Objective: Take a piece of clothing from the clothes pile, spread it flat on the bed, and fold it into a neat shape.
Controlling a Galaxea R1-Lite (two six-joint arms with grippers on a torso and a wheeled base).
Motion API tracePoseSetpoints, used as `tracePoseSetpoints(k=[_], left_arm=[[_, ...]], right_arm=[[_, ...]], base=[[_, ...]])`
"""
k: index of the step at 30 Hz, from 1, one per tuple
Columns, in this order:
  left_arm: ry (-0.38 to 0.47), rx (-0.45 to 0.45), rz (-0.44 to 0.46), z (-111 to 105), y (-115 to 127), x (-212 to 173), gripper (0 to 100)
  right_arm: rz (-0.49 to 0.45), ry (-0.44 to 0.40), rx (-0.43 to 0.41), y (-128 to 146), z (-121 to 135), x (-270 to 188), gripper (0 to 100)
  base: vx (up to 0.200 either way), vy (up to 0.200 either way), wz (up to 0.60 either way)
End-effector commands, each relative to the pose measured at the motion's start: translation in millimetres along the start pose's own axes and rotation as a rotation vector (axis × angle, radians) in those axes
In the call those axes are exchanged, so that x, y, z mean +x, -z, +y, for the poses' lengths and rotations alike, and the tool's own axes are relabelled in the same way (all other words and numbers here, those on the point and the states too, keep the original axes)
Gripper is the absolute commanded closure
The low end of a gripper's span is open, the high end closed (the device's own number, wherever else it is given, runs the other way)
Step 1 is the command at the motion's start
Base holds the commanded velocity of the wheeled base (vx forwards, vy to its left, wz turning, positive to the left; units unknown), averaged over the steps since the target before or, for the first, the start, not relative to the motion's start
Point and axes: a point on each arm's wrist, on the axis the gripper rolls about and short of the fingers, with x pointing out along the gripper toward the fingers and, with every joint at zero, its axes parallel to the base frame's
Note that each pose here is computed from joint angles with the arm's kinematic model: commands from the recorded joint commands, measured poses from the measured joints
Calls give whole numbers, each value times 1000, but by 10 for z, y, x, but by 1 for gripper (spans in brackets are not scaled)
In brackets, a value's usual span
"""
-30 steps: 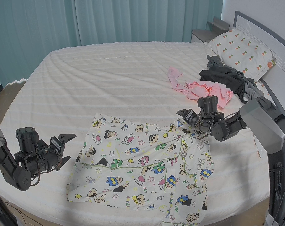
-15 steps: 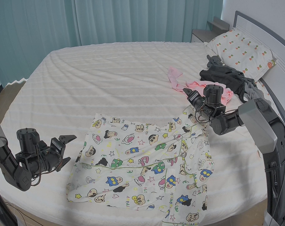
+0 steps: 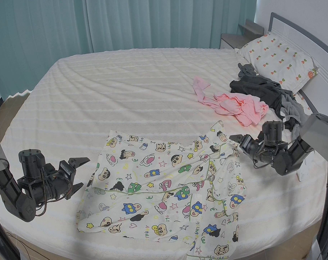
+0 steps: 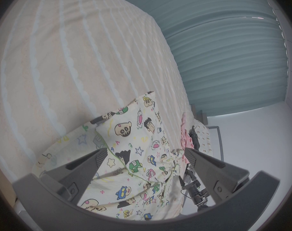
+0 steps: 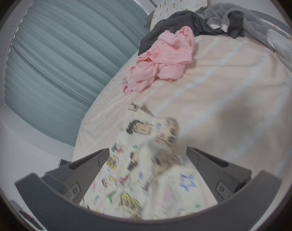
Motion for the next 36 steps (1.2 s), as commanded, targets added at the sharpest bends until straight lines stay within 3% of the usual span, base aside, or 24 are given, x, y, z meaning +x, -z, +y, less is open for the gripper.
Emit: tracePoseSetpoints(k=[1, 6, 9, 17, 36], left_arm=[[49, -14, 134, 144, 124, -129, 0], [68, -16, 170, 222, 164, -146, 0], [77, -12, 170, 308, 189, -101, 0], [76, -15, 174, 353, 215, -98, 0], [74, -15, 170, 359, 206, -82, 0]], right_arm=[[120, -49, -99, 91, -607, -724, 0], [194, -77, -95, 257, -765, -611, 0], [248, -137, -79, 332, -870, -523, 0], [258, -155, -74, 317, -925, -491, 0], [304, -224, -112, 447, -764, -214, 0]], base=[[0, 0, 0], [0, 0, 0], [0, 0, 0], [0, 0, 0], [0, 0, 0]])
